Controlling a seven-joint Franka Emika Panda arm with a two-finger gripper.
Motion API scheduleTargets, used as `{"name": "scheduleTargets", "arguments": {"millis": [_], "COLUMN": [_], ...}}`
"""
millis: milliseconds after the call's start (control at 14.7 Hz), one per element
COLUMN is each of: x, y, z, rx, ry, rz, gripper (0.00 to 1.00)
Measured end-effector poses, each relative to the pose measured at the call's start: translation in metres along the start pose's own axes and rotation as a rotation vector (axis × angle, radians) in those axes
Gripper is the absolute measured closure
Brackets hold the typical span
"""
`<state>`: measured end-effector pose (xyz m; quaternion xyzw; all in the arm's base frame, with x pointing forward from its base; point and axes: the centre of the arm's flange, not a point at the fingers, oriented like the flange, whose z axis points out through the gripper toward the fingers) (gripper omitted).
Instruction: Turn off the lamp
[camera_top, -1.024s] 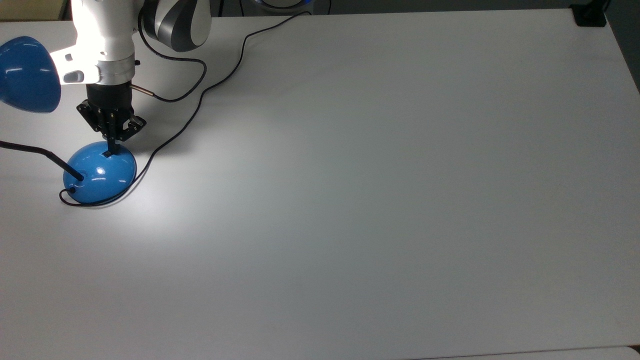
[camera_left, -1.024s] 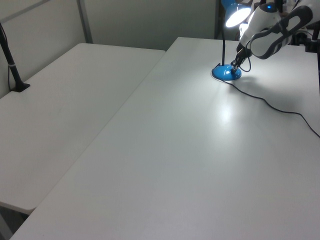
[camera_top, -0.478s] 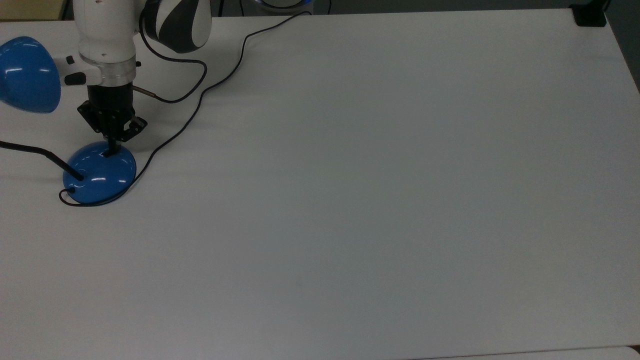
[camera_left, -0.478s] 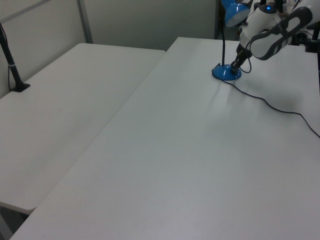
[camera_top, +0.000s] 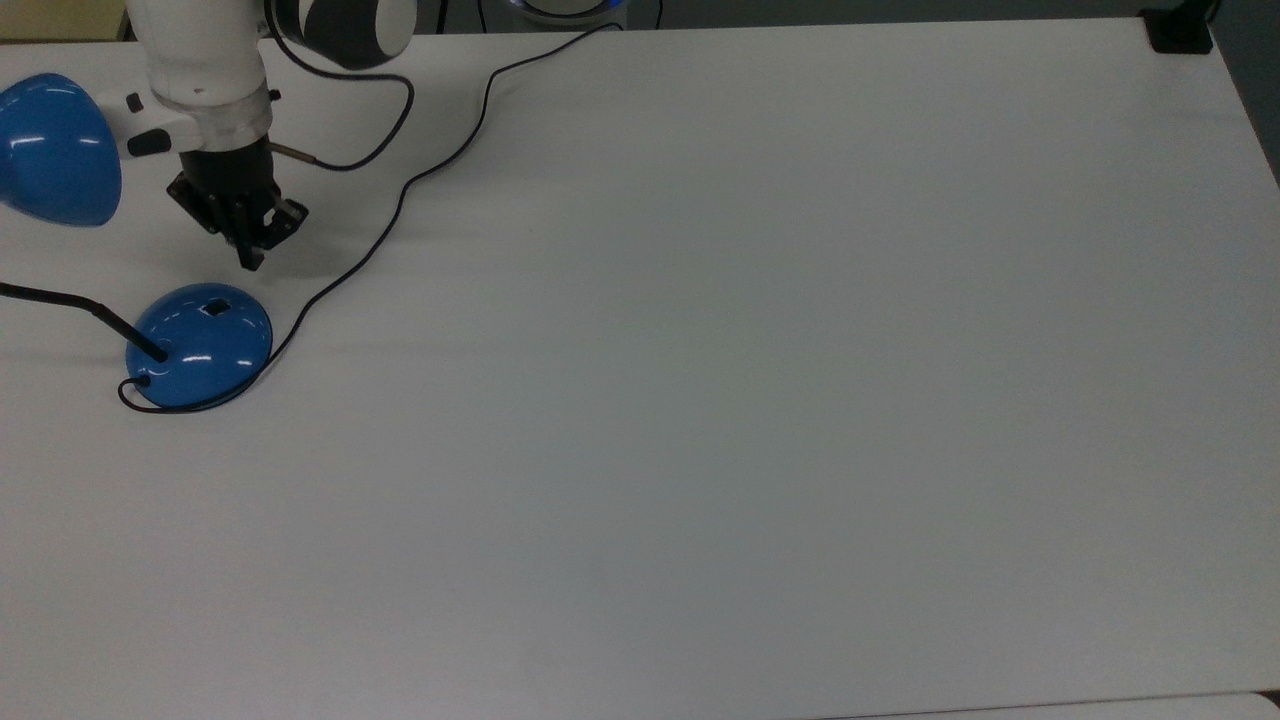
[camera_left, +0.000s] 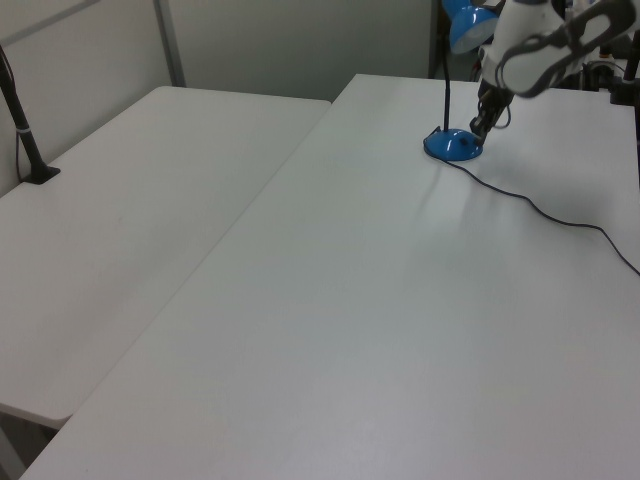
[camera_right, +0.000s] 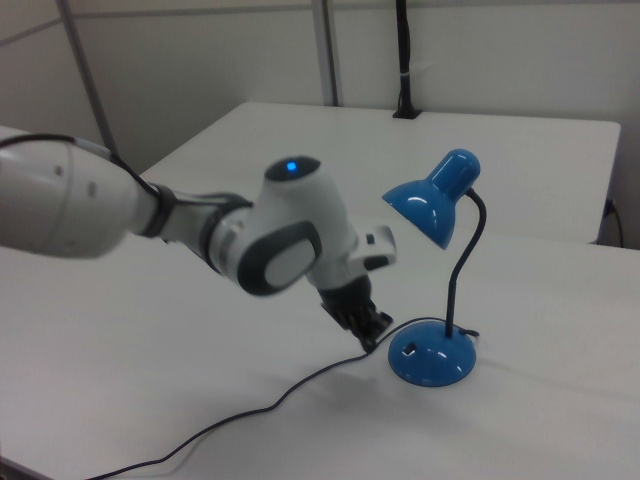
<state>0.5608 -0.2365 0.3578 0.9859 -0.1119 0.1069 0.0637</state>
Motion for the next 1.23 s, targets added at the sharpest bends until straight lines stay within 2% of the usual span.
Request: {"name": "scheduleTargets", "arguments": {"millis": [68,273,341,410,546,683,819,956,1092,1229], "x": [-0.001,-0.007,-0.007,-0.005,-0.002,0.002,0.007,0.016,0.026,0.030], "y": [-0.009,-0.066,-0.094,-0.117,-0.146,-0.178,-0.202,-0.206,-0.203,-0.197], "z": [-0.017,-0.076,-0.099,-0.120,-0.151,-0.187,-0.217,-0.240,-0.244,-0.242], "rx": [0.016,0.074,0.088,0.096,0.098,0.096,0.097,0.106,0.145,0.168], "ry": [-0.044,-0.224,-0.279,-0.302,-0.313,-0.294,-0.246,-0.184,-0.123,-0.102], "rz": [-0.016,-0.114,-0.165,-0.206,-0.229,-0.235,-0.219,-0.226,-0.275,-0.274], "gripper": [0.97,0.67,0.53,0.37,0.17,0.00,0.00,0.00,0.00,0.00]}}
